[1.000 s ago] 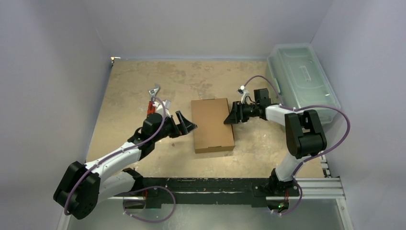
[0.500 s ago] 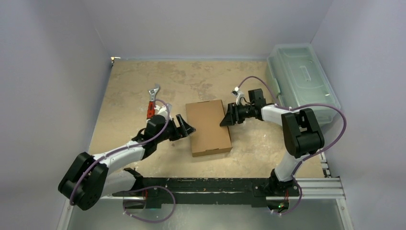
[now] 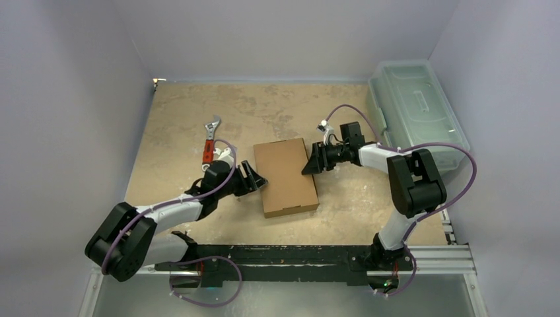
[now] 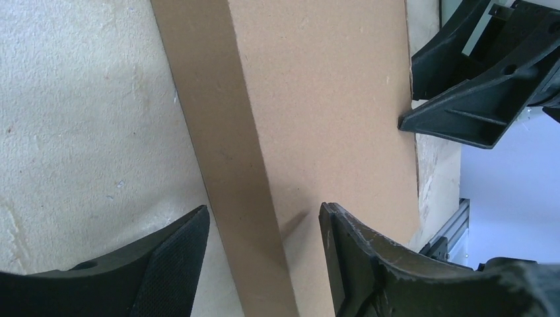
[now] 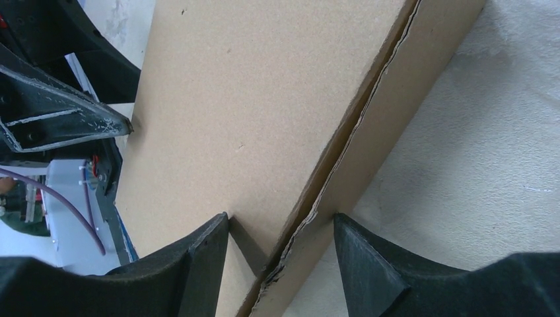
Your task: Fold the paper box
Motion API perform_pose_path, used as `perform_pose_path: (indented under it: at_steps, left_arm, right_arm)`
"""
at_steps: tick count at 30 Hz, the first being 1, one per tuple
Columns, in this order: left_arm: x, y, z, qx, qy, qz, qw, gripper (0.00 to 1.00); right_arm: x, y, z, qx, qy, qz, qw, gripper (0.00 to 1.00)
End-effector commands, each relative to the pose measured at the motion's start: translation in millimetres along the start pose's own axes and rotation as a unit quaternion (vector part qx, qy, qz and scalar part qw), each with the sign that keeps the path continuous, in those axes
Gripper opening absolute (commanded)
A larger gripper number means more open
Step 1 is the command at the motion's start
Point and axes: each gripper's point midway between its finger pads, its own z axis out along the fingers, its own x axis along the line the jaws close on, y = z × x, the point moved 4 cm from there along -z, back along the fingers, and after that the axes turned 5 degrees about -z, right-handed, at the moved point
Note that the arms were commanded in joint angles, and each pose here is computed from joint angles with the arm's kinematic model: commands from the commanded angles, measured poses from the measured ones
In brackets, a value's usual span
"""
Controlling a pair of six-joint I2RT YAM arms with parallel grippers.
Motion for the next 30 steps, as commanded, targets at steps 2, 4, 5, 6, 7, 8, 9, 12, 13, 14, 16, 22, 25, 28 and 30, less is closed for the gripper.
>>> perform_pose_path:
  at_steps: [2,4,5,6,7,8,9,12,13,14,16,22,25,28,30]
  left_arm:
    - [-10,4,-6,-0.022,-0.035,-0.001,0.999,0.60]
    - [-8,3,-7,-0.026,-0.034,-0.003,0.999,0.58]
    - [-9,4,-8,-0.025,-0.035,0.001,0.999,0.58]
    - [-11,5,-7,-0.024,-0.036,0.004,0.999,0.57]
    - [-13,5,-7,-0.023,-0.039,0.005,0.999,0.56]
    - [-14,6,-7,-0.022,-0.043,0.005,0.999,0.56]
    - [-16,6,-7,-0.021,-0.046,0.004,0.999,0.56]
    - [-18,7,-7,-0.025,-0.053,0.005,0.998,0.56]
    - [-17,7,-7,-0.024,-0.052,0.006,0.998,0.56]
    - [-17,6,-5,-0.022,-0.050,0.007,0.998,0.57]
    - [-15,5,-3,-0.020,-0.050,0.004,0.999,0.57]
    - [-5,-2,0,-0.018,-0.044,-0.013,0.999,0.45]
    - [-6,-3,0,-0.017,-0.051,-0.016,0.998,0.42]
    - [-7,-2,-1,-0.021,-0.052,-0.016,0.998,0.41]
    - [-7,-1,-1,-0.023,-0.051,-0.013,0.998,0.41]
  right_arm:
    - [12,17,-6,-0.014,0.019,-0.032,0.999,0.61]
    - [12,15,-5,-0.012,0.019,-0.027,0.999,0.60]
    - [11,14,-4,-0.011,0.020,-0.025,0.999,0.59]
    - [11,13,-4,-0.009,0.019,-0.025,0.999,0.58]
    - [10,13,-4,-0.009,0.019,-0.026,0.999,0.58]
    - [11,14,-4,-0.009,0.020,-0.027,0.999,0.57]
    - [11,14,-4,-0.009,0.022,-0.028,0.999,0.57]
    - [14,15,-4,-0.011,0.027,-0.028,0.999,0.55]
    - [15,16,-5,-0.012,0.028,-0.029,0.999,0.54]
    - [16,17,-6,-0.013,0.030,-0.030,0.999,0.54]
    - [18,19,-7,-0.016,0.034,-0.034,0.999,0.53]
    - [28,24,-10,-0.026,0.049,-0.038,0.998,0.51]
    - [33,27,-13,-0.034,0.055,-0.044,0.997,0.51]
    - [42,30,-14,-0.037,0.064,-0.056,0.996,0.49]
    - [50,31,-13,-0.036,0.074,-0.069,0.994,0.48]
